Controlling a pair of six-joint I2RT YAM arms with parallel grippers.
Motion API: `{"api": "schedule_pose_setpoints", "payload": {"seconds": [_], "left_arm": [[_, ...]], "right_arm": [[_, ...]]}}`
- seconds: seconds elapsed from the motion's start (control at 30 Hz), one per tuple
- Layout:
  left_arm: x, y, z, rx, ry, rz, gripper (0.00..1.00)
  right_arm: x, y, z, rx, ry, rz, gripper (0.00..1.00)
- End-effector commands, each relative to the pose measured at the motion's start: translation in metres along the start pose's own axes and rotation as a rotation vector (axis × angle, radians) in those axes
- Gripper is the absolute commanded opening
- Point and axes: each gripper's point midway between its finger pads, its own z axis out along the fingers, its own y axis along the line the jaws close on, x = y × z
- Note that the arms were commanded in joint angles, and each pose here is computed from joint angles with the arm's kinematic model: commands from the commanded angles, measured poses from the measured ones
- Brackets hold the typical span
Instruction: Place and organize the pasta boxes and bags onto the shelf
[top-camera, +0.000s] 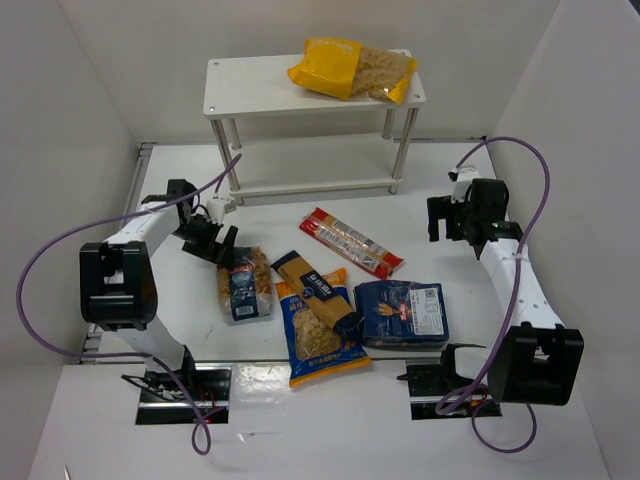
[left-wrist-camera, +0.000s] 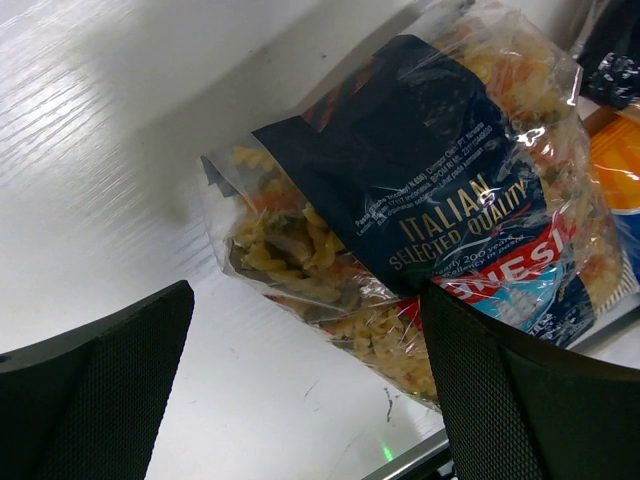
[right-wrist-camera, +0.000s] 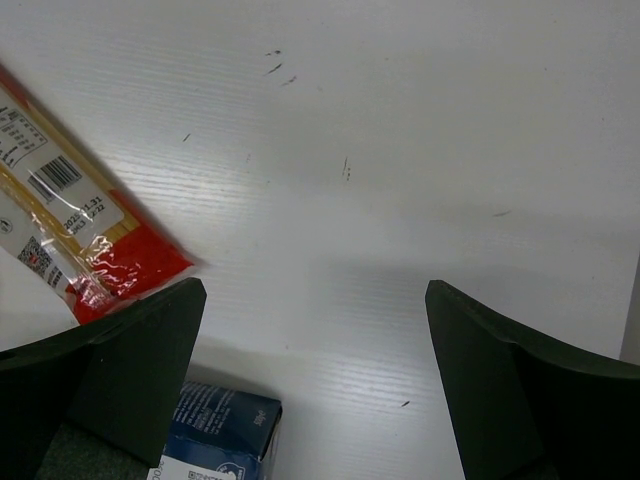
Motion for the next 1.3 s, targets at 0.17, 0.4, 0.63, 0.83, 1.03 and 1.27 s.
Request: {"api": "schedule_pose_setpoints", "payload": {"seconds": [0.17, 0.4, 0.63, 0.83, 1.03, 1.27], "left_arm": [[-0.007, -0.021, 0.011, 0.191, -0.012, -0.018, 1.00], [-0.016, -0.037, 0.015, 0.326, -0.022, -0.039, 1.00], [-0.018, -0.049, 0.018, 0.366, -0.017, -0.048, 1.00], [-0.020, -0.068, 0.026, 0.393, 0.011, -0.025, 1.00], [-0.018, -0.070, 0.036, 0.354, 0.045, -0.019, 0.67], [-0.032, -0.085, 0.016, 0.372, -0.014, 0.030, 0.00]], "right_arm": [[0.003, 0.001, -0.001, -0.007, -0.003, -0.011, 1.00], [0.005, 0.001, 0.001, -0.009, 0.006, -0.010, 1.00], [0.007, 0.001, 0.003, -0.010, 0.015, -0.009, 1.00], [0.007, 0.001, 0.003, -0.010, 0.015, -0.009, 1.00], [0.006, 0.003, 0.003, -0.020, 0.014, -0.009, 1.00], [0.004, 0.003, 0.001, -0.018, 0.005, -0.010, 1.00]]}}
